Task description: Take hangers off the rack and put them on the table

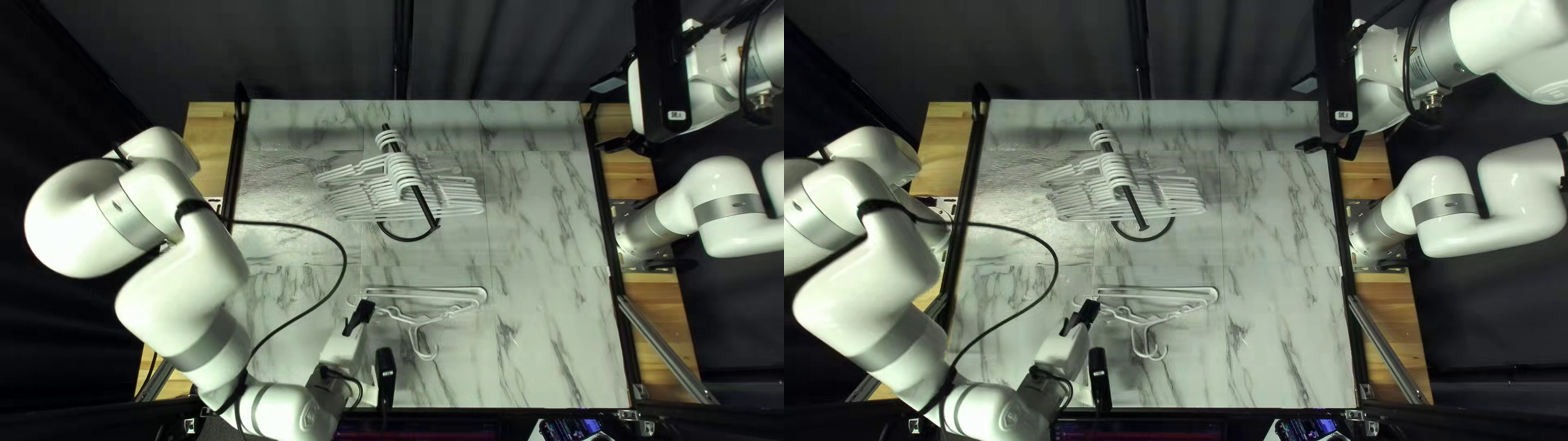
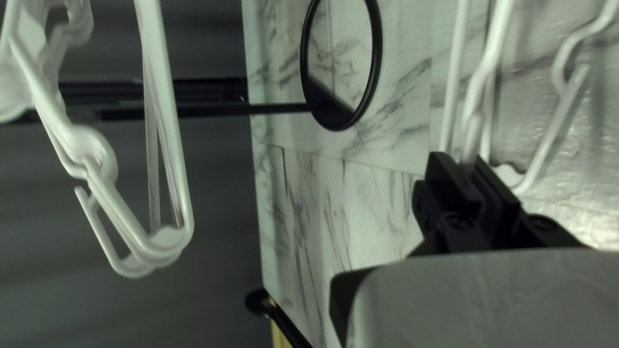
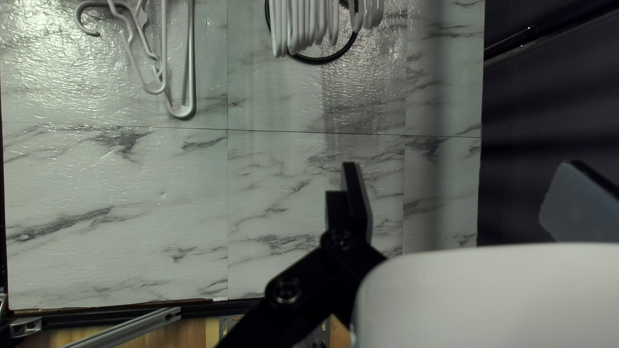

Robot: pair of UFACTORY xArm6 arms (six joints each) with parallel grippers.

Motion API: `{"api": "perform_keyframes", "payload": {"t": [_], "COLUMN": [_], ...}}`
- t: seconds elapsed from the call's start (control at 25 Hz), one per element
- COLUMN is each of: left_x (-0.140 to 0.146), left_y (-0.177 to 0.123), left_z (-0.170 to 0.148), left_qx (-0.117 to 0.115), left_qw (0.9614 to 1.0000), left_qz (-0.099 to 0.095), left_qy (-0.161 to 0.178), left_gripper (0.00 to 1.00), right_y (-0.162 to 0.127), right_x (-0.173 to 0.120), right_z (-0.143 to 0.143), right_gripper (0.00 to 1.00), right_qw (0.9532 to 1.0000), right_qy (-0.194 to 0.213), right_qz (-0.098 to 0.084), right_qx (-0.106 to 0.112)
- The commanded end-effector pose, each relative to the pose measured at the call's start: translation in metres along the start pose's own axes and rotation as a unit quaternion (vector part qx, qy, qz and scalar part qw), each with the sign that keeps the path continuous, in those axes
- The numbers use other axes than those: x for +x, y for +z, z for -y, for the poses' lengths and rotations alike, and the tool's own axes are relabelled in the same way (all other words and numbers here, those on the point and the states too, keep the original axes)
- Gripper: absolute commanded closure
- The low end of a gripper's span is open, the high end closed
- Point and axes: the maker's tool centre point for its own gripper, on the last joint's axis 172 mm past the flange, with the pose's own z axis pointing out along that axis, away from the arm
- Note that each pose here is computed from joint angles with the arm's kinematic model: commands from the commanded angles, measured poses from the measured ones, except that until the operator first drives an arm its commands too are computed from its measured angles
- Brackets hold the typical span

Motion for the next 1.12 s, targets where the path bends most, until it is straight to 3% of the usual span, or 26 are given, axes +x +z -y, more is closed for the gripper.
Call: {"api": "perform_keyframes", "payload": {"t": [0.04, 0.36, 0.68, 0.72, 0.76, 0.92, 1.12], "left_x": [0.003, 0.008, 0.01, 0.01, 0.009, 0.012, 0.013], "left_y": [0.013, 0.022, 0.027, 0.027, 0.025, 0.015, 0.007], "left_z": [0.0, -0.003, -0.009, -0.008, -0.007, 0.0, 0.011], "left_qx": [0.022, 0.043, 0.041, 0.04, 0.037, 0.023, -0.017], "left_qw": [0.9997, 0.9983, 0.9986, 0.9987, 0.9989, 0.9996, 0.9997], "left_qz": [0.004, 0.029, 0.02, 0.019, 0.016, 0.002, -0.015], "left_qy": [0.012, 0.026, 0.026, 0.026, 0.024, 0.016, -0.004], "left_gripper": [1.0, 1.0, 0.99, 0.15, 0.0, 0.0, 0.0], "right_y": [0.0, 0.0, 0.0, 0.0, 0.0, 0.0, 0.0], "right_x": [0.0, 0.0, 0.0, 0.0, 0.0, 0.0, 0.0], "right_z": [0.0, 0.0, 0.0, 0.0, 0.0, 0.0, 0.0], "right_gripper": [0.0, 0.0, 0.0, 0.0, 0.0, 0.0, 0.0], "right_qw": [1.0, 1.0, 1.0, 1.0, 1.0, 1.0, 1.0], "right_qy": [0.0, 0.0, 0.0, 0.0, 0.0, 0.0, 0.0], "right_qz": [0.0, 0.0, 0.0, 0.0, 0.0, 0.0, 0.0], "right_qx": [0.0, 0.0, 0.0, 0.0, 0.0, 0.0, 0.0]}}
